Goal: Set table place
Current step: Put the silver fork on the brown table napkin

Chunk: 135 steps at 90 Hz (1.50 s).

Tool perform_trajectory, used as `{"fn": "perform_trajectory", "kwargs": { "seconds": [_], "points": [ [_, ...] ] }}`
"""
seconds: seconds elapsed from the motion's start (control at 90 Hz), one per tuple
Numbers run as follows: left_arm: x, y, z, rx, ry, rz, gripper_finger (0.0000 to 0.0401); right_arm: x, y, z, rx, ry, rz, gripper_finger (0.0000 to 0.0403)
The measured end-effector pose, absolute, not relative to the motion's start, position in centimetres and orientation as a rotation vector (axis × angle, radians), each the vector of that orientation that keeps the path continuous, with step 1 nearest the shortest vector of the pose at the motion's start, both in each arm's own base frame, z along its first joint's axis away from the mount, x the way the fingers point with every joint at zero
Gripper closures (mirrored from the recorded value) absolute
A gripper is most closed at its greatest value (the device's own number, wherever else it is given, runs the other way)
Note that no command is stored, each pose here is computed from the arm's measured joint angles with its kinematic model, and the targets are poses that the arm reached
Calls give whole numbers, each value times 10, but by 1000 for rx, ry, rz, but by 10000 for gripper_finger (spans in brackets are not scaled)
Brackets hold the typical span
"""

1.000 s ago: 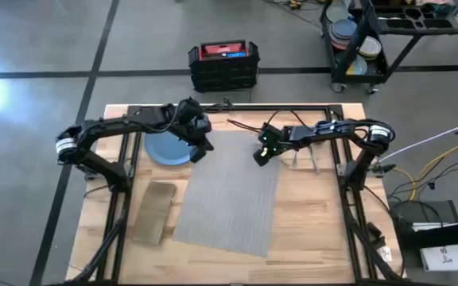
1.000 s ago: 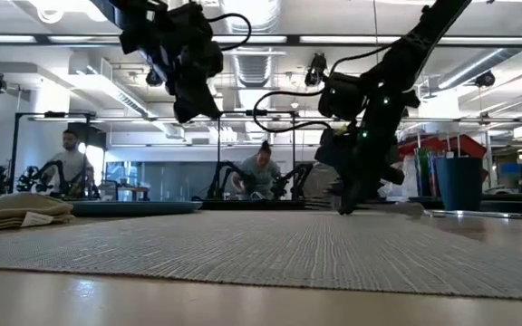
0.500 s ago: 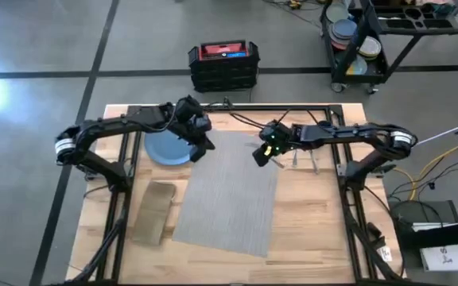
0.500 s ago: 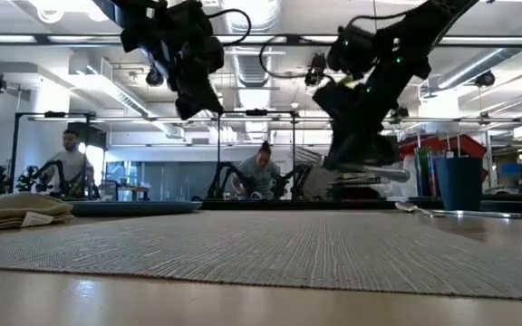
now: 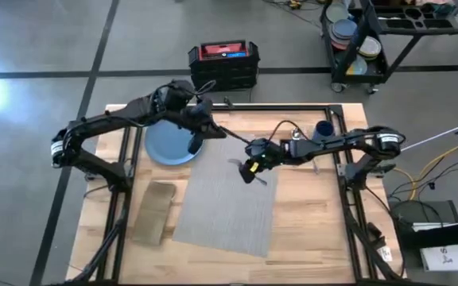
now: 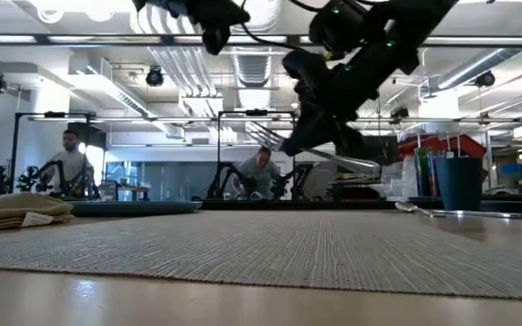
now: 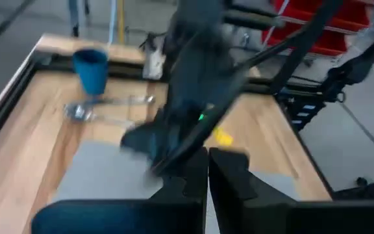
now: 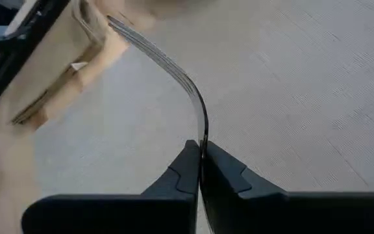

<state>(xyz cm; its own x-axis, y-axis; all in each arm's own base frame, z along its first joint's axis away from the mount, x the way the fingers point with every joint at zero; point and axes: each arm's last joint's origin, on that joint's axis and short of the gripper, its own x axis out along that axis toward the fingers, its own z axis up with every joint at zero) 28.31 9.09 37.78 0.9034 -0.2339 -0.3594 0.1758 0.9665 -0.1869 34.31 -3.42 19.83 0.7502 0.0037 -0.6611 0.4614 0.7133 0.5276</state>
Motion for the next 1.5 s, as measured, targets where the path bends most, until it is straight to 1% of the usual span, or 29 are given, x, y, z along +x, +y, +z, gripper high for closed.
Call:
{"fn": "perform_trajectory", "kwargs": {
  "seconds": [0.089,0.244,0.322,0.433,0.6,0.767,0.933,1.022,1.178,1.389,1.5],
  "points": [
    [288,79,379,-127,363,-254,401,366,-33,206,708,689,-221,403],
    [292,65,375,-81,374,-304,401,410,-30,215,627,734,-120,403],
    [292,63,378,-74,370,-314,401,431,-27,220,607,715,-49,403],
    [289,62,385,-70,374,-326,401,455,-22,223,598,691,31,403],
    [288,62,394,25,347,-324,401,479,-19,231,607,649,125,403],
    [274,63,400,131,468,-144,401,481,-19,227,606,670,105,403],
    [257,61,412,168,512,-117,401,475,-25,238,593,663,52,403],
    [244,60,403,125,628,-99,401,470,-29,244,579,665,24,403],
    [224,57,391,98,755,-50,401,457,-37,271,513,650,-6,403],
    [204,57,385,124,775,54,401,444,-43,278,482,719,-58,403],
    [195,59,385,110,770,93,401,441,-43,280,461,723,-68,403]
  ]
}}
